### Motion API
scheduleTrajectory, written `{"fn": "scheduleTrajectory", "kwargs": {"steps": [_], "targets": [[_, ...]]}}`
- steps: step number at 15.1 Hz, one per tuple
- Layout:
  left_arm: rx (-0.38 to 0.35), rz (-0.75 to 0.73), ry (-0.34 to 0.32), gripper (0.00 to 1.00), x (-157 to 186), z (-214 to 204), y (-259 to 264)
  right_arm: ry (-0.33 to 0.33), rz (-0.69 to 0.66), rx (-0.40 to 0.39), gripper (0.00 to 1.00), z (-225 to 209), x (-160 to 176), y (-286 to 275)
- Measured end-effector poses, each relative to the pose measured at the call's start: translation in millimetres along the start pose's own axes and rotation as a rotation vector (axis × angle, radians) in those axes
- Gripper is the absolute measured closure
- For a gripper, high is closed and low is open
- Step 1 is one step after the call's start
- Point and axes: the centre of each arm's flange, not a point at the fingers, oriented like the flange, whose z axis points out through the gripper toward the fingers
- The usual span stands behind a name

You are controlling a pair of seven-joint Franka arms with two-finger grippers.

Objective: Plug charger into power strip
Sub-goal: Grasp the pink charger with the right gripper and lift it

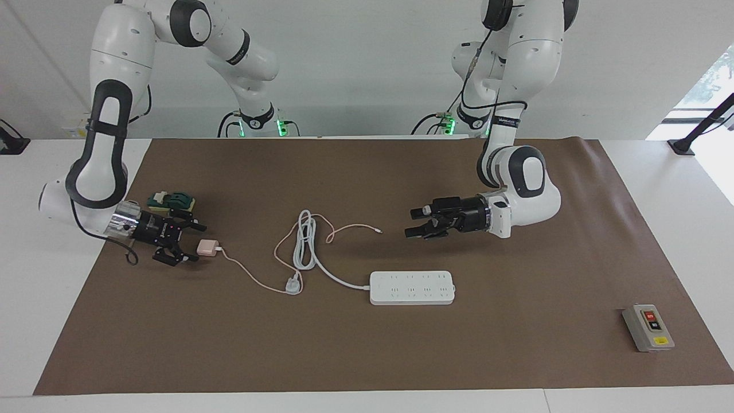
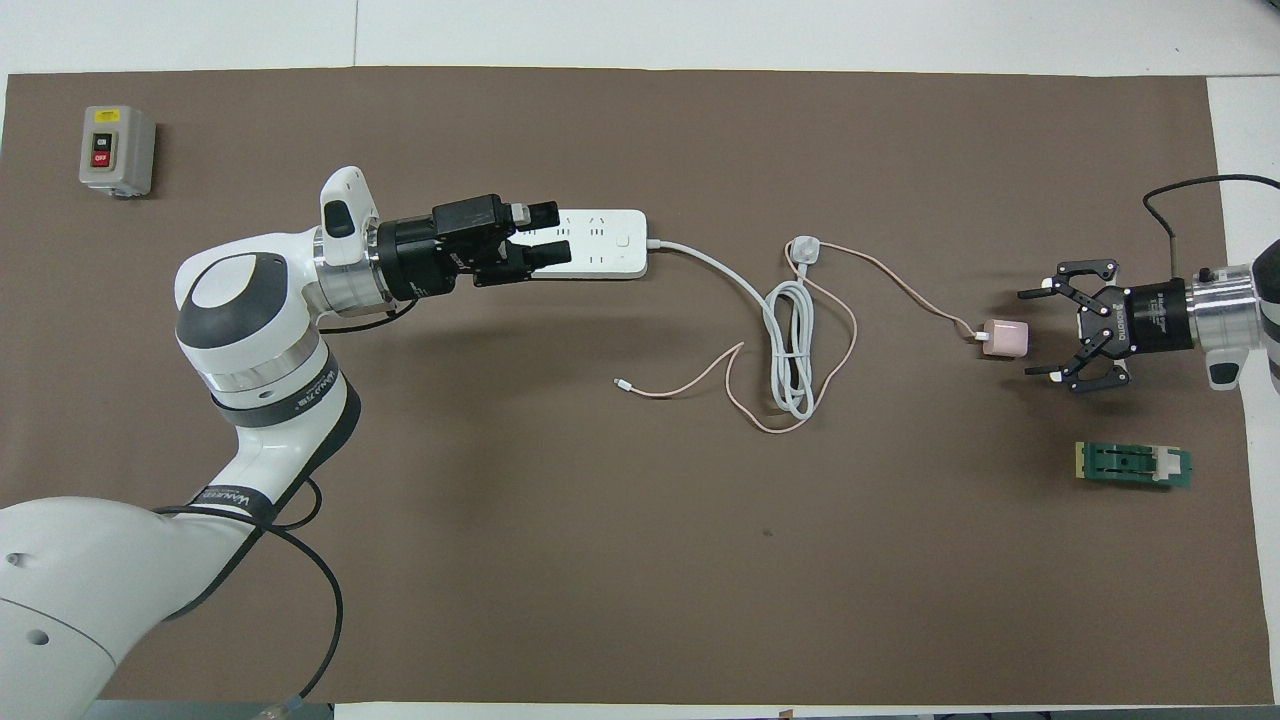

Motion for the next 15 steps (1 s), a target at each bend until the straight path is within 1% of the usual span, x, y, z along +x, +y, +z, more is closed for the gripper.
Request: {"fn": "scheduleTrajectory", "kwargs": {"steps": [3, 9, 12, 13, 14, 15], "targets": [[0.007, -0.008, -0.001, 0.00, 3, -3, 18, 0.001, 0.007, -0.001, 0.00, 3, 2, 2], [0.027, -0.010, -0.005, 0.00, 2, -5, 14, 0.009, 0.010, 0.003, 0.00, 7, 8, 6], [0.045, -0.005, -0.016, 0.00, 1, -5, 12, 0.008, -0.003, 0.000, 0.04, 8, 9, 8], [0.045, -0.005, -0.016, 0.00, 1, -5, 12, 0.008, -0.011, -0.001, 0.12, 9, 10, 9], [0.046, -0.005, -0.016, 0.00, 1, -5, 12, 0.008, -0.015, -0.001, 0.23, 9, 10, 10], [0.046, -0.005, -0.016, 0.00, 1, -5, 12, 0.008, -0.022, -0.001, 0.37, 10, 11, 10]]}}
